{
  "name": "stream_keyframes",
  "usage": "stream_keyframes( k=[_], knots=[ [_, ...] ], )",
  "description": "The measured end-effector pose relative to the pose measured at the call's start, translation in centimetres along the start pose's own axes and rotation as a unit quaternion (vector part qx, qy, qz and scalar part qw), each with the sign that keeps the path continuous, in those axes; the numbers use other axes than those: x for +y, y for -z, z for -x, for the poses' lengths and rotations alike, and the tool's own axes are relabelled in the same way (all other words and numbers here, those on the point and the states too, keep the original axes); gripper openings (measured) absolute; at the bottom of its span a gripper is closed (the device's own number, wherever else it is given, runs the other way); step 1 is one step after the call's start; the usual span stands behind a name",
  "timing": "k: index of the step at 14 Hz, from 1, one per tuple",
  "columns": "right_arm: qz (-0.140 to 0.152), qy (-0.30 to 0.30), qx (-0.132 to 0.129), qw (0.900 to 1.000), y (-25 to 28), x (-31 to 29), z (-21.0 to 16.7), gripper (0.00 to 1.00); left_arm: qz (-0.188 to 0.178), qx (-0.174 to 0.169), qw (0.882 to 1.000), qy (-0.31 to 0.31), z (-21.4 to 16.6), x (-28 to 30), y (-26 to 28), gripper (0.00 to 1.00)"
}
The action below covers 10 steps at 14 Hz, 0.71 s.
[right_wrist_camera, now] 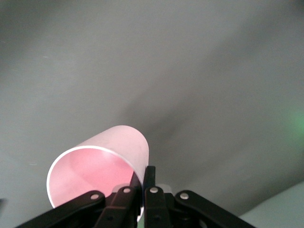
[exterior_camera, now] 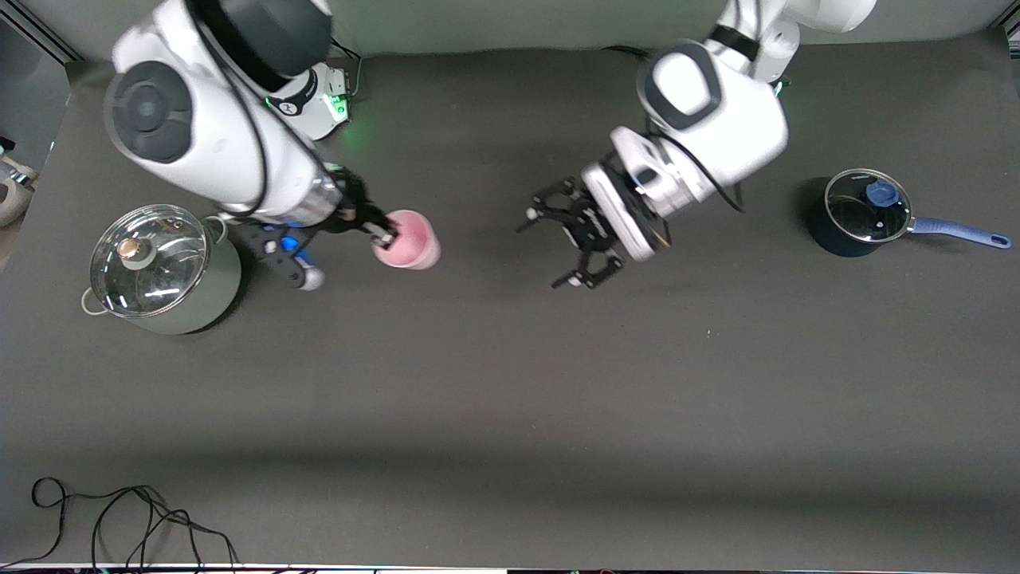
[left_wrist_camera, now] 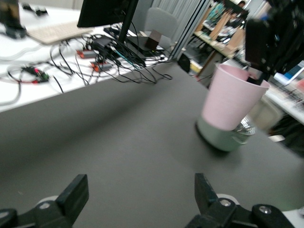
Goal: Transfer pink cup from left to right arm
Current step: 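Open the left gripper and withdraw it while the right gripper pulls cup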
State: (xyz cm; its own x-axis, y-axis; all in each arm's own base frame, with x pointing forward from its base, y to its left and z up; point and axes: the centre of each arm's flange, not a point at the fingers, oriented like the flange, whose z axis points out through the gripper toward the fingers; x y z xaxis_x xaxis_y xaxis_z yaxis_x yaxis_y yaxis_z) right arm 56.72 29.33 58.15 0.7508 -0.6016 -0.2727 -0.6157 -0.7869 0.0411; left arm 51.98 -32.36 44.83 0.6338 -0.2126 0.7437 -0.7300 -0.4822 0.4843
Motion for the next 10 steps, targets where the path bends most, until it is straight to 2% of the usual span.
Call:
stream_keyframes(
  k=[2, 3, 5, 6, 8, 10],
  knots=[
    [0.041, 0.063, 0.016, 0.997, 1.1, 3.0, -2.5, 0.04, 0.029, -0.029, 0.999, 0.035, -0.2, -3.0, 2.3, 1.0],
    [0.07, 0.1, 0.028, 0.992, 1.4, 4.4, -3.8, 0.04, 0.043, -0.057, 0.996, 0.056, -0.1, -3.9, 3.2, 1.0],
    [0.13, 0.173, 0.054, 0.975, 1.5, 6.3, -5.8, 0.04, 0.072, -0.141, 0.983, 0.095, 0.2, -5.6, 5.6, 1.0],
    [0.153, 0.203, 0.063, 0.965, 1.4, 6.8, -6.5, 0.04, 0.075, -0.192, 0.972, 0.114, 0.3, -6.5, 7.4, 1.0],
    [0.174, 0.237, 0.068, 0.953, 1.4, 7.6, -7.8, 0.04, 0.048, -0.28, 0.948, 0.141, 0.7, -8.4, 11.3, 1.0],
    [0.176, 0.265, 0.068, 0.946, 1.7, 8.9, -10.0, 0.04, 0.006, -0.344, 0.927, 0.149, 0.8, -10.0, 14.9, 1.0]
  ],
)
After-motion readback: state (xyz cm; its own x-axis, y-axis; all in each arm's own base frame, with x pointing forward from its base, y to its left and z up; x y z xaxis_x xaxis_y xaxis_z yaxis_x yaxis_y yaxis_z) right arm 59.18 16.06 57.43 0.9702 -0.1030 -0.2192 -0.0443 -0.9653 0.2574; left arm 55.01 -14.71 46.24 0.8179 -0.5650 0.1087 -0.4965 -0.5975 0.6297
